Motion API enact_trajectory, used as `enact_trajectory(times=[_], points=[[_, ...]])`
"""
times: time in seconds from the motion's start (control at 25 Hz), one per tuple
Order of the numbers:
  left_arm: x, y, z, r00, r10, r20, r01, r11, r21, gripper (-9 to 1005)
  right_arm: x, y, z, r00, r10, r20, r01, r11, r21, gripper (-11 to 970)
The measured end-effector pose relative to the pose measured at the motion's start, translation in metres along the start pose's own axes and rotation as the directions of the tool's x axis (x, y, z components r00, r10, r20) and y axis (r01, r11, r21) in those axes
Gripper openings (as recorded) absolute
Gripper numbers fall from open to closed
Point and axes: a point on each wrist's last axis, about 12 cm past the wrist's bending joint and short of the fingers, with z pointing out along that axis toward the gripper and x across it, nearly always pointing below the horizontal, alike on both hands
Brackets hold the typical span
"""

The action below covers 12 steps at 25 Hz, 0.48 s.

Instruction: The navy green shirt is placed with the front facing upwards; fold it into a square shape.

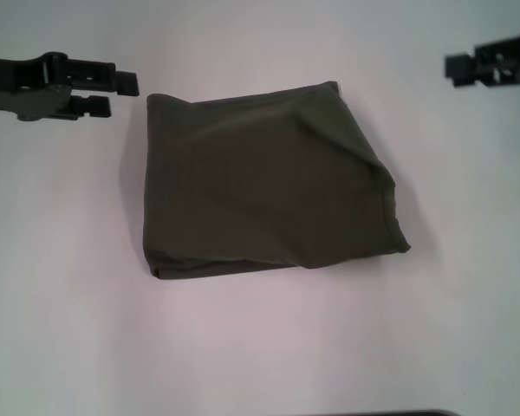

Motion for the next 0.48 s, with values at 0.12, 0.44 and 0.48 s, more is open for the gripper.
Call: enact_trajectory(times=[0.12, 0.44, 0.48], points=[[0.005, -0.006, -0.004, 1.0, 0.018, 0.009, -0.019, 0.997, 0.069, 651, -0.01, 0.003, 0.013, 0.999, -0.033, 0.031, 0.034, 0.999, -0.022, 409], [0.013, -0.016, -0.011, 1.0, 0.017, -0.002, -0.017, 0.979, 0.201, 711, -0.031, 0.01, 0.025, 1.0, 0.023, 0.002, -0.023, 1.0, 0.015, 669], [0.014, -0.018, -0.011, 1.0, 0.016, -0.005, -0.014, 0.976, 0.216, 711, -0.034, 0.011, 0.025, 0.999, 0.033, -0.019, -0.032, 0.999, 0.04, 691]])
